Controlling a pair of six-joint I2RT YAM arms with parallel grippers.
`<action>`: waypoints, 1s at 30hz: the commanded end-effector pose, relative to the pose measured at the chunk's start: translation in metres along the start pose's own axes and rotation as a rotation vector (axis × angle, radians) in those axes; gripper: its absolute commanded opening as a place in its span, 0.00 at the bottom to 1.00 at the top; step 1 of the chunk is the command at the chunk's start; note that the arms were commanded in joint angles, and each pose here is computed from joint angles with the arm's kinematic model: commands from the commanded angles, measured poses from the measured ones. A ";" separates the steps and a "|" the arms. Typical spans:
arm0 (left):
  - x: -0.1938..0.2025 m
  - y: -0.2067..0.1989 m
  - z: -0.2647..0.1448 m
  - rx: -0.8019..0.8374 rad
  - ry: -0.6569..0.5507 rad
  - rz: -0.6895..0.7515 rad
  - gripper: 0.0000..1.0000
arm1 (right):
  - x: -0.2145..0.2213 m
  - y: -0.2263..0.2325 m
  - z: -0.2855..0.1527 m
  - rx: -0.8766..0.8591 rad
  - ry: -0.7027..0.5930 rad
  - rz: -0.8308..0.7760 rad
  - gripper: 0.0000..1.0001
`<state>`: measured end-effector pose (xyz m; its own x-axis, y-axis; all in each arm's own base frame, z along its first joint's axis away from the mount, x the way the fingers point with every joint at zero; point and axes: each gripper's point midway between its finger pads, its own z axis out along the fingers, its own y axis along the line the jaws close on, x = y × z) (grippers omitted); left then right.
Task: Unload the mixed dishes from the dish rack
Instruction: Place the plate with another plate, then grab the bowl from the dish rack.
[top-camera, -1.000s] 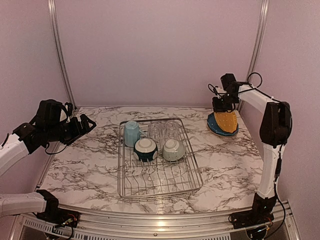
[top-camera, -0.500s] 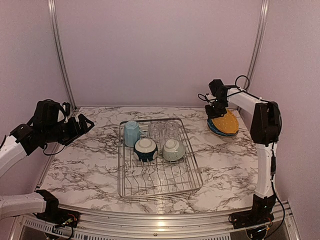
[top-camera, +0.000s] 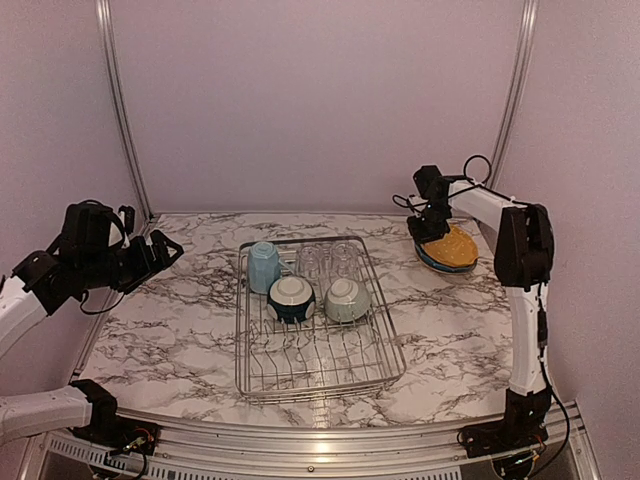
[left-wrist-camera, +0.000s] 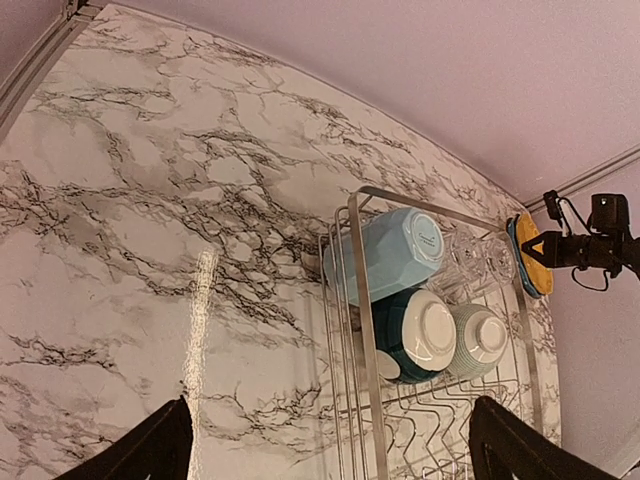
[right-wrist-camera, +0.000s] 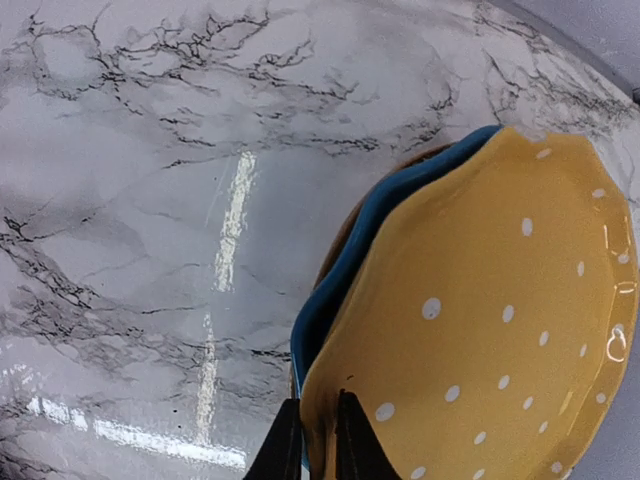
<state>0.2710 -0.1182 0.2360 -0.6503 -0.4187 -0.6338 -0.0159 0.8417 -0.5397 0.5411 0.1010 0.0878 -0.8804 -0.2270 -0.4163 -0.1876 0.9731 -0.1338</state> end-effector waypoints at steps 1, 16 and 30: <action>-0.006 -0.004 -0.014 0.002 -0.015 0.004 0.99 | 0.009 -0.008 0.008 0.021 0.044 0.033 0.19; -0.006 -0.004 -0.007 -0.004 -0.008 -0.004 0.99 | -0.016 0.017 -0.102 0.029 -0.154 0.034 0.59; 0.000 -0.008 0.007 0.022 0.023 -0.029 0.99 | -0.005 0.203 -0.194 -0.281 -0.380 -0.182 0.80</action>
<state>0.2744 -0.1218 0.2328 -0.6684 -0.4292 -0.6075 -0.0355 0.8342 -0.5503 0.4402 0.2575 0.2304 -0.6511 -0.3334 -0.6818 -0.4032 0.9130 -0.0615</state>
